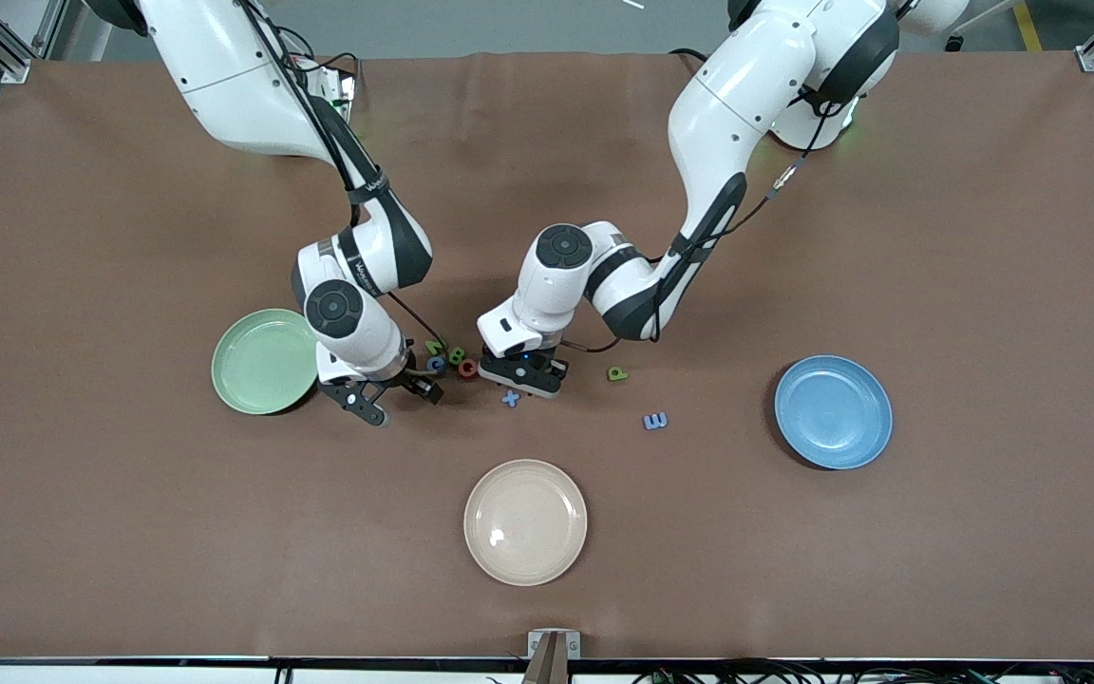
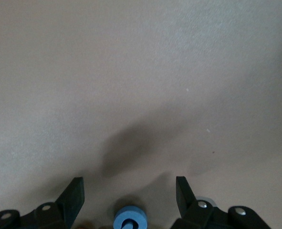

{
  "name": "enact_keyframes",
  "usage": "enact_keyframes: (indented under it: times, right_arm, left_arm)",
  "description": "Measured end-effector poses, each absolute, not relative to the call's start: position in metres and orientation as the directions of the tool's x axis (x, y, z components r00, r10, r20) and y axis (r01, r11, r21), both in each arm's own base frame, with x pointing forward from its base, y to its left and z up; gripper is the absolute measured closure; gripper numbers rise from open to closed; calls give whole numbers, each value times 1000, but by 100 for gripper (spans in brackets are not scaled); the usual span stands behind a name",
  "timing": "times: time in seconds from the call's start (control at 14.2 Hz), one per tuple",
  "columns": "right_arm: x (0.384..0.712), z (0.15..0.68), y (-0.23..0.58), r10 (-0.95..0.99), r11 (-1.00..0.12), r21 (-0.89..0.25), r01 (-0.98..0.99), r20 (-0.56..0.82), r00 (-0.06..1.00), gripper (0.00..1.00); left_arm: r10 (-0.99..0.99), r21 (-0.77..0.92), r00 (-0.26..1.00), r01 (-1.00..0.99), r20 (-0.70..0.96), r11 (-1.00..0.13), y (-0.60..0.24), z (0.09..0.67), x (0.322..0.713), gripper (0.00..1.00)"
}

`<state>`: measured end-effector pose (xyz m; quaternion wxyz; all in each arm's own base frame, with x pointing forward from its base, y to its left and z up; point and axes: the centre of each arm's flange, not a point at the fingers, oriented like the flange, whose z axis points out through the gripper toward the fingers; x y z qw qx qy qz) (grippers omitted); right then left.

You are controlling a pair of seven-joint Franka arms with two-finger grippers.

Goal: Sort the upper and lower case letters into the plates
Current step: 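Grasp blue x with the left gripper while the right gripper grasps blue G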

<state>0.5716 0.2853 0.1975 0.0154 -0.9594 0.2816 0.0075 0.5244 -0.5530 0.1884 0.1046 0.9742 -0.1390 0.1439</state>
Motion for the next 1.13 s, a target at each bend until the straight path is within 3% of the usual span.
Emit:
enact_keyframes:
  times: [0.14, 0.28, 1.06, 1.13]
  right_arm:
    - [569, 197, 288, -542, -840, -24, -542, -24, 840, 26]
    - [565, 194, 291, -540, -841, -18, -540, -28, 842, 29]
    - [547, 179, 304, -545, -839, 14, -545, -44, 837, 29]
    - [544, 179, 308, -546, -837, 15, -546, -44, 836, 29]
  left_arm:
    - [-250, 151, 910, -312, 330, -938, -555, 181, 524, 47]
    - [-248, 163, 904, -319, 349, -934, -557, 178, 524, 47]
    - [-243, 171, 898, -322, 366, -931, -554, 165, 526, 55]
    - [-244, 171, 898, -323, 366, -931, -554, 165, 526, 60]
